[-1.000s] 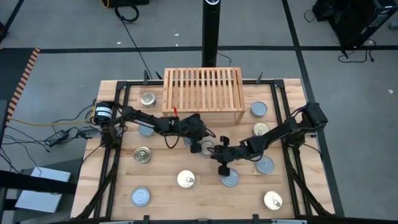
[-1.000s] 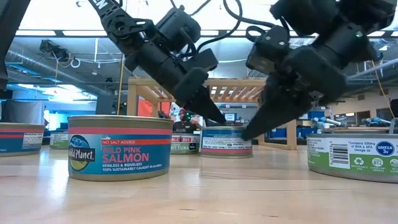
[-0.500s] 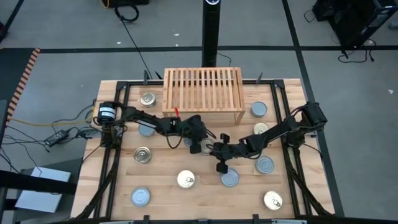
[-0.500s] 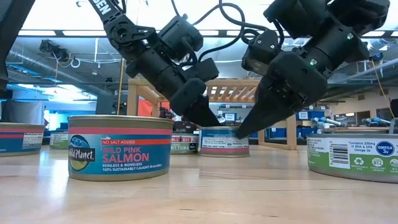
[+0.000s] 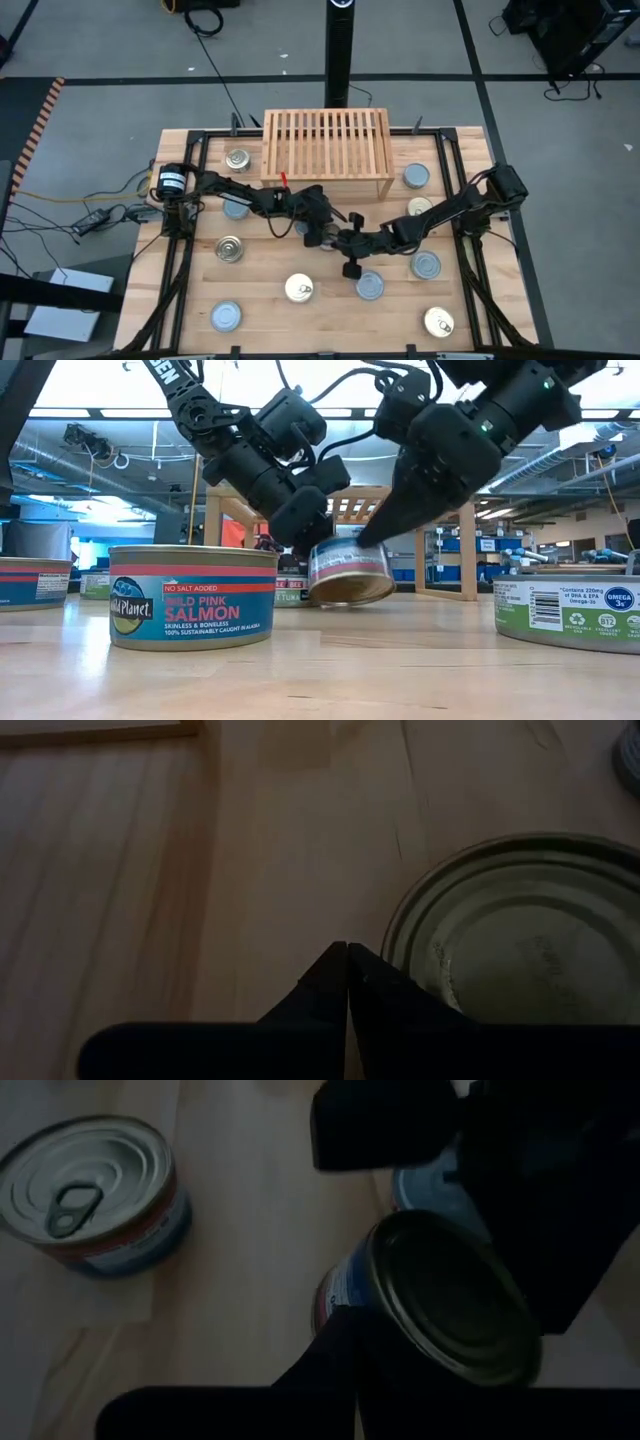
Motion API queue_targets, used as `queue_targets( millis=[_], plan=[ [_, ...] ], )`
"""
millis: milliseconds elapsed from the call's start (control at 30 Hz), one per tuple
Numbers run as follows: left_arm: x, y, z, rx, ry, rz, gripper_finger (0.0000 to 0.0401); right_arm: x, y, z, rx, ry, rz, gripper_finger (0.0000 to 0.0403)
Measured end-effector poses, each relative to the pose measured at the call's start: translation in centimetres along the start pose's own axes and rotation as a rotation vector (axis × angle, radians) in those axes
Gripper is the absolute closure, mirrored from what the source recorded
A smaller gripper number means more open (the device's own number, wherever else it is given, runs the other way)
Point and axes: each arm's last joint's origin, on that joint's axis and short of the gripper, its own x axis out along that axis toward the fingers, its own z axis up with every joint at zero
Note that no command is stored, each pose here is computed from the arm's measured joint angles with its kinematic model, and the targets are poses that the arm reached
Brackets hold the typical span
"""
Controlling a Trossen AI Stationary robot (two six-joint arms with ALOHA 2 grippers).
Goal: Stack canned seafood by type on shelf
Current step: Put the blue-pink tuna can on the shelf
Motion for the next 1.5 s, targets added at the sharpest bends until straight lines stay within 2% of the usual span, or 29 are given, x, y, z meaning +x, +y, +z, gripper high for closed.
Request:
queue_targets(
  millis=[400, 567, 767, 1000, 1333, 1500],
  plan=[
    [0.1, -0.3, -0.4, 0.003, 0.023, -0.064, 0.0383, -0.7, 0.0, 1.7, -0.044, -0.003, -0.058, 0.0398],
    [0.0, -1.2, -0.1, 0.018, 0.002, -0.191, 0.0382, -0.6, -0.6, 1.4, -0.092, 0.073, -0.145, 0.0398],
    [0.0, -1.8, 0.2, 0.076, -0.026, -0.146, 0.0382, -0.8, -0.7, 1.3, -0.076, 0.103, -0.138, 0.0398],
    [0.0, -1.7, 0.2, 0.078, -0.024, -0.123, 0.0382, -1.0, 0.0, 1.3, -0.086, 0.096, -0.114, 0.0396],
    [0.0, -2.1, 0.3, 0.086, -0.035, -0.122, 0.0382, -4.5, -0.1, 2.2, -0.06, 0.098, -0.089, 0.0334],
    [0.0, -2.9, 0.4, 0.1, -0.035, -0.139, 0.0382, -6.9, 0.1, 2.7, -0.061, 0.095, -0.007, 0.0298]
  ],
)
